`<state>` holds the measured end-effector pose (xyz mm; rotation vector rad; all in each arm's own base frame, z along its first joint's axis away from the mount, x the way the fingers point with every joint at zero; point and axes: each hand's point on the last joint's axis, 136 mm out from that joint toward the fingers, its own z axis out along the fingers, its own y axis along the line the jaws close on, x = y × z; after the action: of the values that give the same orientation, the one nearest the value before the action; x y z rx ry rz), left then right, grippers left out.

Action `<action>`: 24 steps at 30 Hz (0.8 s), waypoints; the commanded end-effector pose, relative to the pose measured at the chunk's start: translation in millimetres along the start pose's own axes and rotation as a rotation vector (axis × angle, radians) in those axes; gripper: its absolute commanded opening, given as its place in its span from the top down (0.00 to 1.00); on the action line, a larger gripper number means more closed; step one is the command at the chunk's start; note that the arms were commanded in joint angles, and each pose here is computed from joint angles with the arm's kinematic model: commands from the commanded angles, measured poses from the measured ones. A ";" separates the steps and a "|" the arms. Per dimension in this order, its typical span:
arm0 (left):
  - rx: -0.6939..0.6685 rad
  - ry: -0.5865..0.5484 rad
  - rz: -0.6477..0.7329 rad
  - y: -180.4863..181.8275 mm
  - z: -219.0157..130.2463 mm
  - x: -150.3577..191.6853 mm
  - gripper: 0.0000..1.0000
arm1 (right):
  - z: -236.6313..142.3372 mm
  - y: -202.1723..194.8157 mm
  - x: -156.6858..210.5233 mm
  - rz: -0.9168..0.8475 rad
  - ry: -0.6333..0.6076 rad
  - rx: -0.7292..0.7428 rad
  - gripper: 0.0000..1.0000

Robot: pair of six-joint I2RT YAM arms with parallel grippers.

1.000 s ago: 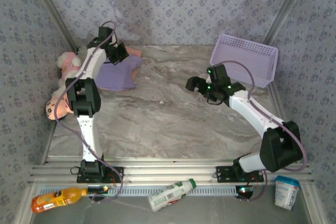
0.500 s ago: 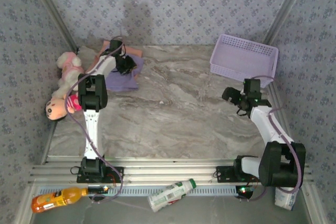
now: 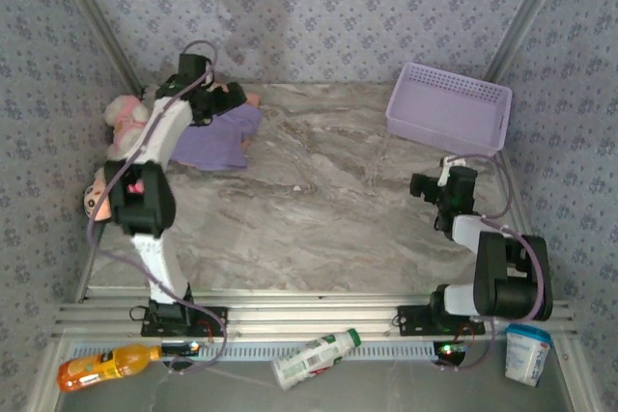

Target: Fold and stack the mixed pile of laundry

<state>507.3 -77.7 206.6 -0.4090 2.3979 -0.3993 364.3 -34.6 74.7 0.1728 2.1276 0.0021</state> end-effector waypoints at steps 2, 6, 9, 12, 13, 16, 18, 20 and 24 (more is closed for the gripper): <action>-0.171 -0.091 0.091 56.8 -33.4 31.9 0.00 | 11.9 12.7 -32.0 -0.066 -0.159 -0.041 0.00; -0.263 -0.178 0.147 102.0 -51.9 65.3 0.00 | 15.5 20.1 -21.9 -0.107 -0.184 -0.046 0.00; -0.342 -0.292 0.218 133.4 -61.2 81.5 0.00 | 15.9 19.0 -20.9 -0.101 -0.175 -0.047 0.00; -0.361 -0.356 0.209 160.0 -59.0 95.2 0.00 | 15.7 19.5 -20.9 -0.106 -0.175 -0.043 0.00; -0.365 -0.368 0.201 167.5 -55.9 99.3 0.00 | 15.9 20.0 -21.3 -0.106 -0.176 -0.044 0.00; -0.359 -0.378 0.222 176.6 -42.0 109.7 0.00 | 16.1 20.8 -20.3 -0.113 -0.172 -0.041 0.00; -0.339 -0.404 0.234 176.4 -33.8 112.5 0.00 | 16.3 21.2 -20.6 -0.117 -0.171 -0.038 0.00; -0.311 -0.452 0.245 170.9 -31.8 105.5 0.00 | 16.3 20.7 -20.3 -0.117 -0.171 -0.036 0.00; -0.273 -0.491 0.331 159.6 -23.2 96.2 0.00 | 16.4 21.4 -20.8 -0.117 -0.172 -0.037 0.00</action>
<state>367.3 41.3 77.6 -0.2870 2.1363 0.1867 389.0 -15.7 80.8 0.0375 1.9833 -0.0141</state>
